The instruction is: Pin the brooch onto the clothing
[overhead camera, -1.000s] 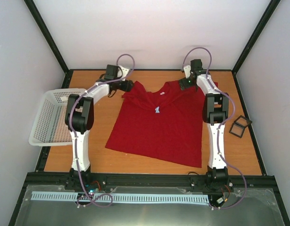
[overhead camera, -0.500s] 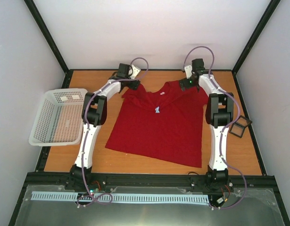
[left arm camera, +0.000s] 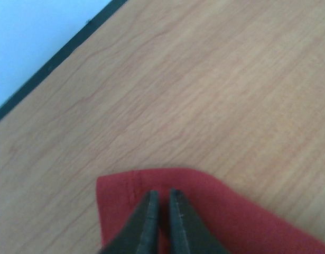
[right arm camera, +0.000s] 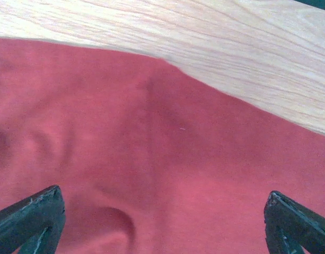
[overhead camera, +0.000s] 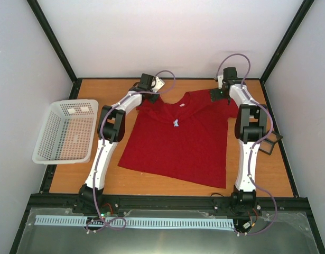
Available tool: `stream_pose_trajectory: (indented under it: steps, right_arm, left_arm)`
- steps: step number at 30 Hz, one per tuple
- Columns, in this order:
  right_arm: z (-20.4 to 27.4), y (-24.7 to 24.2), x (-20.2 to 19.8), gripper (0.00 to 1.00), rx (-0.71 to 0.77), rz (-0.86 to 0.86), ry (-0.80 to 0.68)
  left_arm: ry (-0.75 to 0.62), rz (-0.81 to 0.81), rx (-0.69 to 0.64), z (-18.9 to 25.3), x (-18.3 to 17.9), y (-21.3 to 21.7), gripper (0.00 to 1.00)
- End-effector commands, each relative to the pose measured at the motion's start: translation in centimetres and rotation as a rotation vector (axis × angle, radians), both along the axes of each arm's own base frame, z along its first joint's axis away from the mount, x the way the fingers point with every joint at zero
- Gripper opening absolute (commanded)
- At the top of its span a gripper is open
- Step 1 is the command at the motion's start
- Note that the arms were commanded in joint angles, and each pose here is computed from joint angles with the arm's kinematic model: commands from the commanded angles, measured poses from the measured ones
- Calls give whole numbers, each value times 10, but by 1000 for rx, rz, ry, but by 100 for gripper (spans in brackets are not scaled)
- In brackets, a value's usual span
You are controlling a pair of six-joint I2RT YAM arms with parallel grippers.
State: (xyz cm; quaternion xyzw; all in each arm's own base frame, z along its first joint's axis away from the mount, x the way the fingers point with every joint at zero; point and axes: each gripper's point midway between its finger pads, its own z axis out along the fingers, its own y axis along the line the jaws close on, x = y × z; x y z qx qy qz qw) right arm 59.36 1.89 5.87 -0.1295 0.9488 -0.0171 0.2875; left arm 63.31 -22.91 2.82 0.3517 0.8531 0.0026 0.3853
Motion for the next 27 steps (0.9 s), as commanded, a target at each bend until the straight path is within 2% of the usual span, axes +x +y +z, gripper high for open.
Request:
stream_pose_trajectory:
  steps: [1,7,9,11,12,14,17,20,23,24,26,27]
  right_arm:
    - [13,-27,12,100,-38,-82,-41]
    - [-12,-51,27,99,-50,-115,-9]
    - [-21,-56,31,93,-48,-120,9]
    - [-32,-58,32,84,-46,-115,27]
    - [-37,-58,33,77,-43,-114,34]
    - [-46,-62,33,69,-55,-120,51]
    - [-57,-73,30,62,-84,-144,90]
    - [-59,-79,31,56,-73,-160,103]
    - [-53,-72,33,56,-45,-125,87]
    - [-52,-70,33,57,-32,-118,83]
    - [-50,-66,33,59,-19,-108,80]
    - [-49,-66,33,60,-17,-107,79]
  left_arm:
    - [120,99,129,-48,-12,47,2]
    - [-43,285,38,17,23,99,1]
    - [-107,379,1,40,34,125,1]
    - [-147,476,-32,57,42,153,1]
    - [-160,511,-48,63,45,164,1]
    - [-185,562,-71,70,49,184,1]
    - [-201,611,-71,71,54,211,1]
    - [-192,615,-75,73,53,219,1]
    - [-134,386,-178,84,46,175,2]
    - [-115,317,-215,88,40,158,11]
    - [-91,218,-238,92,29,130,43]
    - [-89,195,-219,89,24,120,51]
